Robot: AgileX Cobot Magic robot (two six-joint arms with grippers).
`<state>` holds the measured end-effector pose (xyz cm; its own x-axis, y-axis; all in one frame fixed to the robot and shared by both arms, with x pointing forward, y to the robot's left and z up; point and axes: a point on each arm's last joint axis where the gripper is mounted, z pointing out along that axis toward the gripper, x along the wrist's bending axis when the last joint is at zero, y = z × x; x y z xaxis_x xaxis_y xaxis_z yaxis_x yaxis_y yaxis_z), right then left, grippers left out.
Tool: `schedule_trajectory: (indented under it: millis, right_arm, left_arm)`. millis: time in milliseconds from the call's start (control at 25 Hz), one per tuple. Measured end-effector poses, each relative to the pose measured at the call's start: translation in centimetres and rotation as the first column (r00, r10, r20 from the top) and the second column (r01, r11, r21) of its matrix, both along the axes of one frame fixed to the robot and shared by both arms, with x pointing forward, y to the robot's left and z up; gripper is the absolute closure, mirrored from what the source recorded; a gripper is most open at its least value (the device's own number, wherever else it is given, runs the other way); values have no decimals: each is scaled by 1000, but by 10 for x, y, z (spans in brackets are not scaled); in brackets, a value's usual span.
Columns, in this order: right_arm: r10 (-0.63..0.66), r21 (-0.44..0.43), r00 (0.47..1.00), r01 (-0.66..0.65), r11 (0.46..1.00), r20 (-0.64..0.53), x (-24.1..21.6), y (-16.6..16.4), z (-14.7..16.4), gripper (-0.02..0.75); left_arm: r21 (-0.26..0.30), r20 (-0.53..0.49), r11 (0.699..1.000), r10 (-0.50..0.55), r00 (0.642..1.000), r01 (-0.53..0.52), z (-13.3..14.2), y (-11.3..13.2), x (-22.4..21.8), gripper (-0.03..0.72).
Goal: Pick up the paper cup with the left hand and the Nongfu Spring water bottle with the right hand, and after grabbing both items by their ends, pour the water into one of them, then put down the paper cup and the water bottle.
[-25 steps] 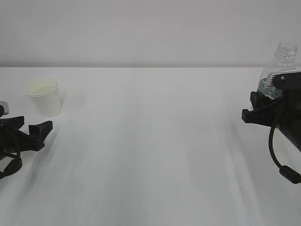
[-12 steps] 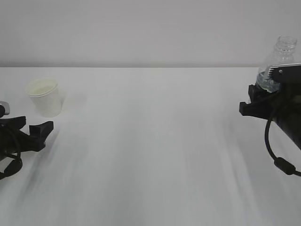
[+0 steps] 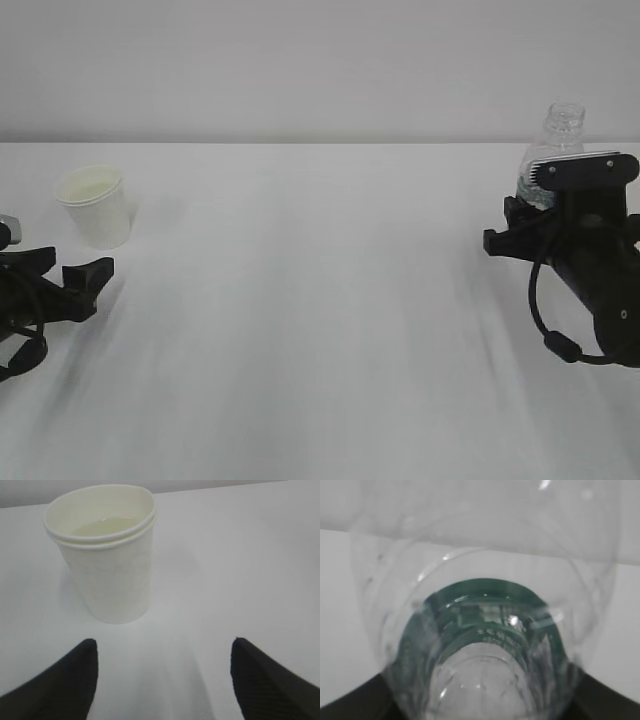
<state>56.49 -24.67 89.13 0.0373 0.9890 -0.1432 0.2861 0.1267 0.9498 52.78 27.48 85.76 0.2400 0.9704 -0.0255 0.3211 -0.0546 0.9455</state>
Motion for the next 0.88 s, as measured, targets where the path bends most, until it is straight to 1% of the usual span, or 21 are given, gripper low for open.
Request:
schedule_trajectory:
  millis: [480,880]
  right_arm:
    - [-2,-11,1000,2,1000,-22,24,6,-29,301]
    - [0,-12,1000,0,1000,-26,33,8,-37,301]
  left_arm:
    - [0,0,1000,-1,1000,1,0,0,0,96]
    - [0,0,1000,-1,1000,1,0,0,0,97]
